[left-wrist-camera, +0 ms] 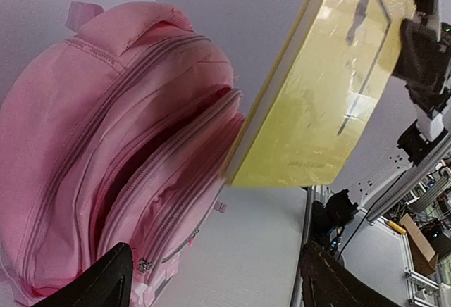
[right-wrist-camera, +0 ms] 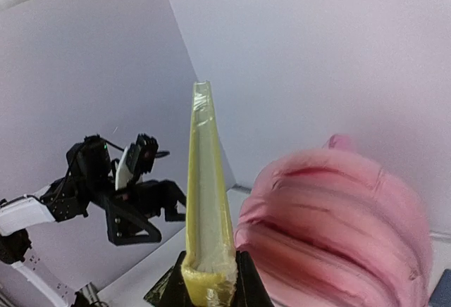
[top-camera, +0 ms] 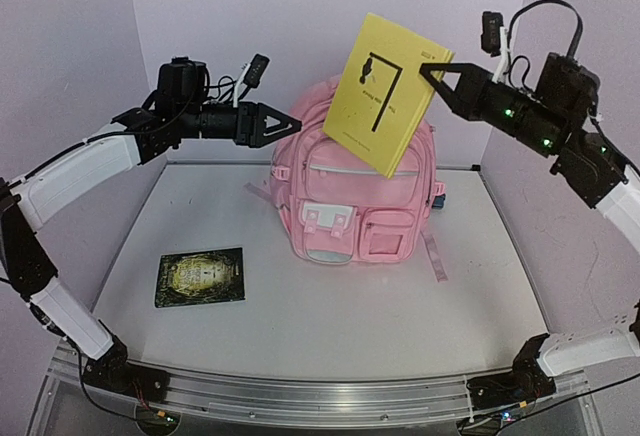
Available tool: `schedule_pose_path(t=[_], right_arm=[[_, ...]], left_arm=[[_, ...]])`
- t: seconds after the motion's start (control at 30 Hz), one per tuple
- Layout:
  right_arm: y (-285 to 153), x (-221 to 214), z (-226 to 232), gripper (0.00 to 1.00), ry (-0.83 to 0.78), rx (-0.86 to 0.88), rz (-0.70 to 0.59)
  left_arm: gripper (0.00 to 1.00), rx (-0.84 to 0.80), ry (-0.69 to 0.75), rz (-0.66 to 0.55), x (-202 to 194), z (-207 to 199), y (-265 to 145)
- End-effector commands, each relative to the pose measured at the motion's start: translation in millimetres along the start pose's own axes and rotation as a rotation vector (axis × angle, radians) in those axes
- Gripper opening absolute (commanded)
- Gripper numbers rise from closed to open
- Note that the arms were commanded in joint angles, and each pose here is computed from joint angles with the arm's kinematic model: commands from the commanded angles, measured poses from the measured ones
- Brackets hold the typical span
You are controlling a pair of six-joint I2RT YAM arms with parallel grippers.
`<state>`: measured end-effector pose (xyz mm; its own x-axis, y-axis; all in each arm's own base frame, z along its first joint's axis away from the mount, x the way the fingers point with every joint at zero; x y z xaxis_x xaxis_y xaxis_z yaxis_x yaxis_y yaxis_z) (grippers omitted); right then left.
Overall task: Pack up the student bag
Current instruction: Pick up the book from the center of the board, then place the book in the student bag.
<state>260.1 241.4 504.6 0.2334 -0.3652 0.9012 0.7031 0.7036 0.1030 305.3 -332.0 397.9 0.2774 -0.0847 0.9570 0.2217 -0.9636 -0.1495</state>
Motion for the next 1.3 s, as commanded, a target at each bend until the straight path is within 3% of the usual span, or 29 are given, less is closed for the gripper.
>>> schedule_pose_path(t=[0.0, 0.23, 0.63, 1.07, 1.27], right_arm=[[-35, 88, 14, 0.0, -0.122, -0.079, -0.281], [-31, 90, 2, 0.0, -0.143, -0.15, -0.289], [-34, 84, 7, 0.0, -0.136, -0.103, -0.262], [-35, 79, 6, 0.0, -0.128, -0.101, -0.242], [-32, 76, 10, 0.0, -0.137, -0.072, -0.224]], left_arm=[[0.77, 0.072, 0.11, 0.084, -10, 22, 21], [0.59, 0.099, 0.195, 0.126, -15, 30, 49], [0.63, 0.208, 0.303, 0.055, 7, 33, 36], [0.63, 0.232, 0.353, 0.087, 15, 41, 41], [0.57, 0.136, 0.285, 0.155, -11, 38, 53]])
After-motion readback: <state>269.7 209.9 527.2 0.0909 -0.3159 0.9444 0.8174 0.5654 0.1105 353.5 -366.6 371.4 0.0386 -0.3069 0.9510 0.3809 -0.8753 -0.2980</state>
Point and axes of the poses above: each gripper's point midway between its finger pads, its own y axis out along the fingers, its own z axis along the line the jaws close on, x = y × z, the point moved 2 cm from there along -y, back along the fingers, and after that the axes turned 8 degrees about y, right-handed, at the moved point
